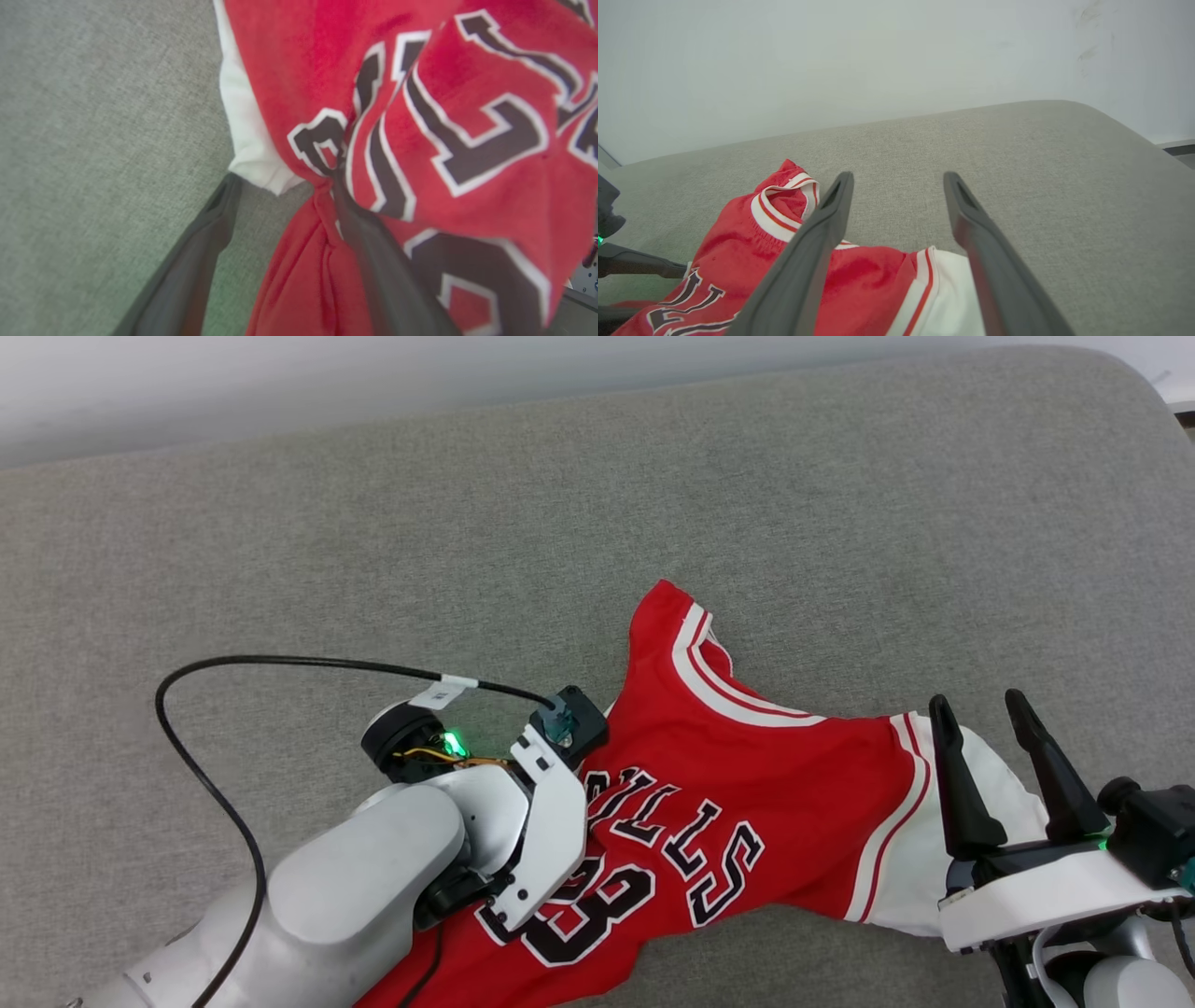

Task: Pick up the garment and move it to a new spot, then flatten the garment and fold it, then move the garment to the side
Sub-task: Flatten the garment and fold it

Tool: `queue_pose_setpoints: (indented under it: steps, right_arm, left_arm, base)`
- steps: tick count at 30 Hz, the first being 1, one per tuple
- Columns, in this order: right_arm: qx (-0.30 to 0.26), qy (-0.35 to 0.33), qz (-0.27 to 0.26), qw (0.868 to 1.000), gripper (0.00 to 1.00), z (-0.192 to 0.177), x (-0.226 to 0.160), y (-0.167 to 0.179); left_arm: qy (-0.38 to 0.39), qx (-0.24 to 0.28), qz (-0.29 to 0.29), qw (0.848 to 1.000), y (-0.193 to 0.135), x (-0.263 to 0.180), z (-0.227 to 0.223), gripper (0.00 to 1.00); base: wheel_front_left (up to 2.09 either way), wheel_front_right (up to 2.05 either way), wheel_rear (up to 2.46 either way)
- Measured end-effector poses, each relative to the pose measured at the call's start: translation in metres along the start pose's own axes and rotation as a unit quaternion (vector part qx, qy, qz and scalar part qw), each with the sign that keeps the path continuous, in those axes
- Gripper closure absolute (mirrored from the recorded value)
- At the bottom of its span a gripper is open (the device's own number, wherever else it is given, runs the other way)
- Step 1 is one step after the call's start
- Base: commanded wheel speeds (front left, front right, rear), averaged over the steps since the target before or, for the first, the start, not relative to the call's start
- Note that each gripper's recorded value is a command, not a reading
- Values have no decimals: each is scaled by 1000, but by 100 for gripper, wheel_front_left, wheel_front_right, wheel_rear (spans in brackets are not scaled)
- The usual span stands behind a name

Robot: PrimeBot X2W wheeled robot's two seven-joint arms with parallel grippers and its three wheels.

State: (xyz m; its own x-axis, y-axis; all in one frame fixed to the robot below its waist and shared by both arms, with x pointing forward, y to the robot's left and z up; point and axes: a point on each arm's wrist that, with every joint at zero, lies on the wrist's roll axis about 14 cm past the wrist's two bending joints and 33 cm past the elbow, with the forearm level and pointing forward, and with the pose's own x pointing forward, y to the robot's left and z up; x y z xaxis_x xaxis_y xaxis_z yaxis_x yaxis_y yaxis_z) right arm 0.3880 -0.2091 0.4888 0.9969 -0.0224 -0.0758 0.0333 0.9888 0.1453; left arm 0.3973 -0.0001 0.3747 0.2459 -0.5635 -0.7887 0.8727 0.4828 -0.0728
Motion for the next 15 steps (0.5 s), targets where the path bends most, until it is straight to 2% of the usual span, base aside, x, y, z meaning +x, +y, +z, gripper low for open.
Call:
queue_pose_setpoints:
  steps: [1, 2, 6, 9, 15]
  right_arm:
    - [1, 0, -2, 1000, 0, -1, 0, -1]
    - [3, 1, -4, 1000, 0, -1, -1, -2]
    - [8, 0, -9, 1000, 0, -2, -2, -6]
    - [9, -4, -12, 1000, 0, 0, -4, -8]
    - [9, -7, 1, 1000, 0, 6, -5, 0]
  left_arm:
    - [4, 4, -2, 1000, -1, 1, 0, 69]
    - [6, 8, -5, 1000, -2, 2, 0, 100]
    - [-8, 14, -9, 1000, -7, 4, 4, 100]
    - [-39, 10, 13, 999, -1, -3, 11, 100]
    - [-116, -19, 115, 986, 41, -48, 26, 100]
  base:
    - [0, 0, 0]
    - [0, 0, 0]
    - [0, 0, 0]
    - [0, 0, 0]
    - [0, 0, 0]
